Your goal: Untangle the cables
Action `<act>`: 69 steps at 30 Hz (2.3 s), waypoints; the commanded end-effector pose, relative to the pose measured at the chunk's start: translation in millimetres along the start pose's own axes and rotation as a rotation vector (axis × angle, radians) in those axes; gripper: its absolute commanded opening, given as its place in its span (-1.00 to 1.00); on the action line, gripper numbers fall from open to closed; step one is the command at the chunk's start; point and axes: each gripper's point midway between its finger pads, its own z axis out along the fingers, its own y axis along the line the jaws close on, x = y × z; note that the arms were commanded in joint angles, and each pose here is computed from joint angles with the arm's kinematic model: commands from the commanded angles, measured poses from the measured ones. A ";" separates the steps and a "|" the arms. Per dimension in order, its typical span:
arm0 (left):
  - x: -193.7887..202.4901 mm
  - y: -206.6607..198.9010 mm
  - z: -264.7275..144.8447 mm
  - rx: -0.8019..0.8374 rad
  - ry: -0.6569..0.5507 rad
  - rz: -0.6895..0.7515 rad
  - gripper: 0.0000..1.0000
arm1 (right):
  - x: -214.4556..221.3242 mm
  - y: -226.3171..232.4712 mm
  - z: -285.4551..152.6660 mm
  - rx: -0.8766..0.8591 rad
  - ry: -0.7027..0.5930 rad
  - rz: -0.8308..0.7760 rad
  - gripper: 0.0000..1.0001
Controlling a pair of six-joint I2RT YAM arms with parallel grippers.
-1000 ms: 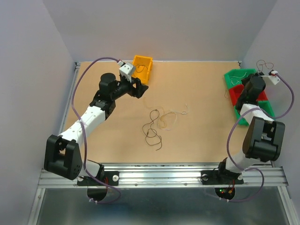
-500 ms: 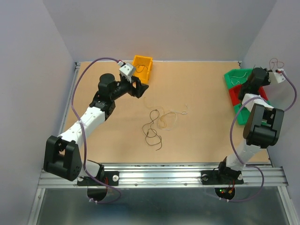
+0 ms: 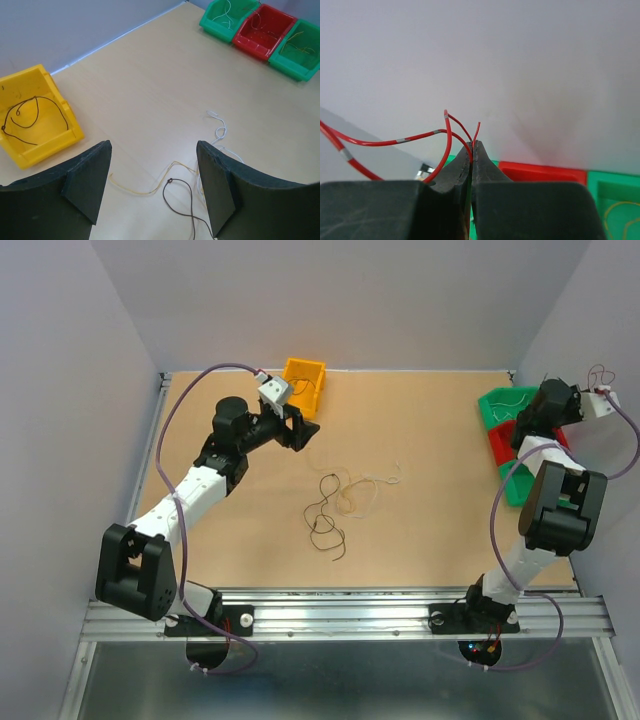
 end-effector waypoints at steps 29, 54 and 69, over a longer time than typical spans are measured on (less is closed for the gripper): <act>-30.8 -21.9 -8.6 0.078 -0.091 0.058 0.59 | 98.1 -85.3 -15.9 0.442 0.210 -0.162 -0.99; -34.2 -30.9 -15.6 0.104 -0.103 0.074 0.59 | 171.6 -81.7 -33.3 0.567 0.545 -0.036 -0.46; -31.4 -30.3 -13.2 0.110 -0.095 0.074 0.59 | 90.0 -62.2 -34.1 0.536 0.415 0.007 0.23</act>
